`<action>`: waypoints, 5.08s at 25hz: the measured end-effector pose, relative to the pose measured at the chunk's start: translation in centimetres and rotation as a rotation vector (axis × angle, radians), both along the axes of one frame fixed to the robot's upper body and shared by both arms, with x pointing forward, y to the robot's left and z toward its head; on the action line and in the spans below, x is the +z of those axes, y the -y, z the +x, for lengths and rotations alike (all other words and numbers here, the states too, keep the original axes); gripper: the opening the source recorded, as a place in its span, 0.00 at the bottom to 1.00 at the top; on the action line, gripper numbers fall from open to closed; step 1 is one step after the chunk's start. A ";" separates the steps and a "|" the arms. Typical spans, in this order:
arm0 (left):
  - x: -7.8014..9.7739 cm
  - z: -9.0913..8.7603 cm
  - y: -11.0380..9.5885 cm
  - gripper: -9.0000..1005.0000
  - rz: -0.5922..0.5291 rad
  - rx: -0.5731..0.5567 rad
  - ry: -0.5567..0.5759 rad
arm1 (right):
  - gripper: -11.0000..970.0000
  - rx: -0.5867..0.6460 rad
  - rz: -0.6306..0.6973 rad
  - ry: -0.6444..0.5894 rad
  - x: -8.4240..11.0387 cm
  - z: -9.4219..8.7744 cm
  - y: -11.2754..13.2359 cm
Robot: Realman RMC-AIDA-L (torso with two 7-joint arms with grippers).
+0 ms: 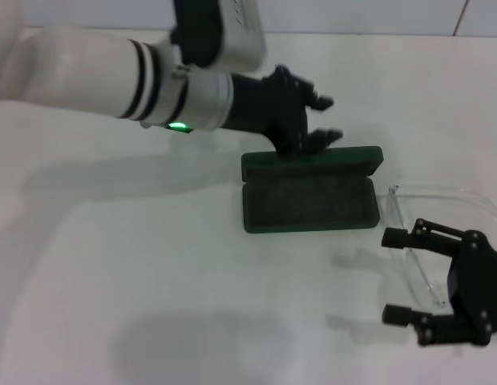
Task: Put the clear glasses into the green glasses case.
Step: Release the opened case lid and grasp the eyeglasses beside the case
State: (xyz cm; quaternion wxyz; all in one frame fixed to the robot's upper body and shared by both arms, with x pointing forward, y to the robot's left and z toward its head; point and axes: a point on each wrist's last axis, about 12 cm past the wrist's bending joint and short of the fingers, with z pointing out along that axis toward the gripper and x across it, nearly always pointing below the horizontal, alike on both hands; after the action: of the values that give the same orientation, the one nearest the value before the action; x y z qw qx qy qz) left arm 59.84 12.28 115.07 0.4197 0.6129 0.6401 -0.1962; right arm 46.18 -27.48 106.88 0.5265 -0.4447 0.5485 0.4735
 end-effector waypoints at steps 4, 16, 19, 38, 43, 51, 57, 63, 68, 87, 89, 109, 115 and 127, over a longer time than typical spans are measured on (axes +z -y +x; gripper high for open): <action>0.6 -0.9 -2.6 0.43 -0.188 0.084 -0.005 | 0.87 0.019 -0.035 -0.104 2.6 1.6 0.7; -2.1 -4.8 -9.7 0.43 -0.428 0.283 0.018 | 0.87 -0.196 -0.524 -0.440 12.0 7.4 -1.1; -2.4 -4.9 -10.0 0.43 -0.424 0.293 0.017 | 0.87 -0.281 -0.651 -0.472 14.1 8.7 -2.0; -2.1 -3.8 -9.1 0.43 -0.353 0.250 0.028 | 0.84 -0.491 -1.021 -0.689 14.2 9.8 -6.2; -2.2 -3.7 -9.1 0.43 -0.335 0.245 0.035 | 0.82 -0.511 -1.030 -0.773 12.1 9.6 -5.9; -2.8 -3.3 -8.5 0.43 -0.271 0.219 0.029 | 0.80 -0.491 -0.934 -0.809 9.6 9.6 -6.5; -2.8 -3.3 -8.5 0.43 -0.268 0.220 0.029 | 0.78 -0.429 -0.869 -0.838 9.6 9.2 -6.8; -2.9 -3.5 -8.8 0.43 -0.267 0.224 0.027 | 0.76 -0.426 -0.832 -0.874 8.9 8.7 -6.6; -3.2 -3.6 -9.1 0.43 -0.250 0.224 0.023 | 0.76 -0.396 -0.751 -0.909 8.5 8.2 -6.8; -3.5 -3.9 -9.1 0.43 -0.217 0.213 0.032 | 0.76 -0.461 -0.658 -0.964 6.5 8.5 -5.5; -3.5 -3.8 -9.1 0.43 -0.211 0.211 0.034 | 0.76 -0.465 -0.657 -0.966 6.4 8.7 -5.5; -3.4 -2.9 -8.2 0.43 -0.199 0.184 0.050 | 0.69 -0.445 -0.678 -0.986 5.6 9.2 -6.0; -3.4 -2.7 -8.2 0.43 -0.195 0.194 0.059 | 0.56 -0.442 -0.680 -0.976 5.5 9.3 -5.9; -3.6 -2.8 -8.2 0.43 -0.199 0.204 0.047 | 0.43 -0.407 -0.692 -0.988 5.7 8.9 -6.0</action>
State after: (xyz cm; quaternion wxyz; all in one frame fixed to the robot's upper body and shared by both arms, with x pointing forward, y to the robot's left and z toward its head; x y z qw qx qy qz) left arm 57.00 20.49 111.45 0.5111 0.5045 0.6664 -0.2006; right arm 55.03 -21.51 112.62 0.1167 -0.2050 0.9215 0.3086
